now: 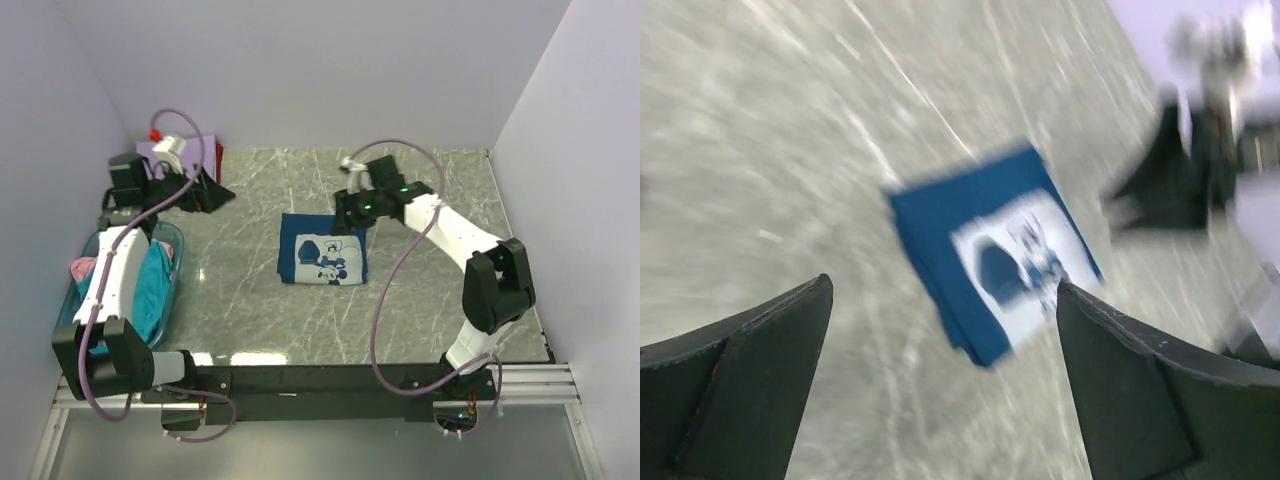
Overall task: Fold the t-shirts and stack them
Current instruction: Fold the tshirt, then neatly place the folded tshirt to the corner
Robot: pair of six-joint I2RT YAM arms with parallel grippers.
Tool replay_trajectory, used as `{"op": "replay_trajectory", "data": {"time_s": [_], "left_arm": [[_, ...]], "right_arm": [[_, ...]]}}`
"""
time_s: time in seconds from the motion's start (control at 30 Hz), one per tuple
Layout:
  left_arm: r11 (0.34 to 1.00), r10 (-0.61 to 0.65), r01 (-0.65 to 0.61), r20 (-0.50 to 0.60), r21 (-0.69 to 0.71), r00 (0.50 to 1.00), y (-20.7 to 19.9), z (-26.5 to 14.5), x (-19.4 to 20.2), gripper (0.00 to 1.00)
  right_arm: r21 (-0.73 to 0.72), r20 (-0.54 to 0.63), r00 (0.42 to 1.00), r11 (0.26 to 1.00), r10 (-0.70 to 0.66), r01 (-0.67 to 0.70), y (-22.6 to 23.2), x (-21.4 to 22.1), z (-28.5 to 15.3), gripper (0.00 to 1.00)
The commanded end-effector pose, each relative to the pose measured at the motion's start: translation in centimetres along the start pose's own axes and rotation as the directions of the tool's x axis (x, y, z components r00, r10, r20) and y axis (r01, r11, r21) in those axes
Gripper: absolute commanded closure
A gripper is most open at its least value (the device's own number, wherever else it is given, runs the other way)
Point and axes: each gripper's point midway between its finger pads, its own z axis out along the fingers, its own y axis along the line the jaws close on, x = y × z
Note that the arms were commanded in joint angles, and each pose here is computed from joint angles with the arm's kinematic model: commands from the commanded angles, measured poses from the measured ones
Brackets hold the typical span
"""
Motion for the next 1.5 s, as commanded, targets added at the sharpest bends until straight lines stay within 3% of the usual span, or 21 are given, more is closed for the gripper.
{"op": "replay_trajectory", "data": {"time_s": [0.0, 0.2, 0.3, 0.6, 0.97, 1.07, 1.17, 1.2, 1.27, 1.47], "left_arm": [[0.980, 0.039, -0.006, 0.162, -0.198, 0.986, 1.8, -3.3, -6.1, 0.01], [0.949, -0.003, 0.059, 0.181, -0.309, 0.984, 4.6, -4.9, -8.1, 0.01], [0.936, -0.061, 0.101, 0.127, -0.337, 0.990, 6.1, -4.4, -6.3, 0.00], [0.931, -0.122, 0.156, 0.121, -0.331, 0.985, 7.3, -3.4, -2.5, 0.01], [0.904, -0.185, 0.206, 0.093, -0.373, 0.978, 9.0, -2.8, 1.7, 0.01], [0.904, -0.207, 0.222, 0.080, -0.367, 0.975, 9.0, -2.3, 3.1, 0.01], [0.896, -0.249, 0.245, 0.039, -0.370, 0.968, 8.7, -1.0, 5.4, 0.00], [0.901, -0.259, 0.249, 0.018, -0.356, 0.966, 8.1, -0.3, 6.1, 0.01], [0.894, -0.309, 0.285, -0.013, -0.346, 0.951, 7.6, 0.8, 8.1, 0.01], [0.884, -0.425, 0.397, -0.066, -0.248, 0.903, 4.8, 4.6, 11.9, 0.08]], "right_arm": [[0.156, 0.032, 0.977, 0.966, -0.212, 0.205, 2.4, -1.7, 0.5, 0.42], [0.199, -0.051, 0.901, 0.880, -0.430, 0.431, 8.9, -0.1, 5.2, 0.43], [0.218, -0.113, 0.860, 0.832, -0.498, 0.510, 10.8, 1.2, 7.8, 0.45], [0.158, -0.235, 0.828, 0.820, -0.510, 0.550, 12.2, 4.9, 13.0, 0.55], [0.129, -0.345, 0.811, 0.832, -0.472, 0.539, 10.3, 9.8, 16.4, 0.58], [0.129, -0.365, 0.805, 0.831, -0.468, 0.541, 9.5, 10.8, 16.9, 0.63], [0.135, -0.367, 0.807, 0.832, -0.462, 0.538, 8.9, 10.8, 16.6, 0.78], [0.139, -0.364, 0.811, 0.834, -0.459, 0.534, 8.8, 10.6, 16.4, 0.90], [0.103, -0.353, 0.817, 0.849, -0.456, 0.518, 9.4, 10.3, 15.6, 1.00], [0.034, -0.263, 0.860, 0.886, -0.437, 0.461, 10.8, 7.5, 12.9, 1.00]]}}
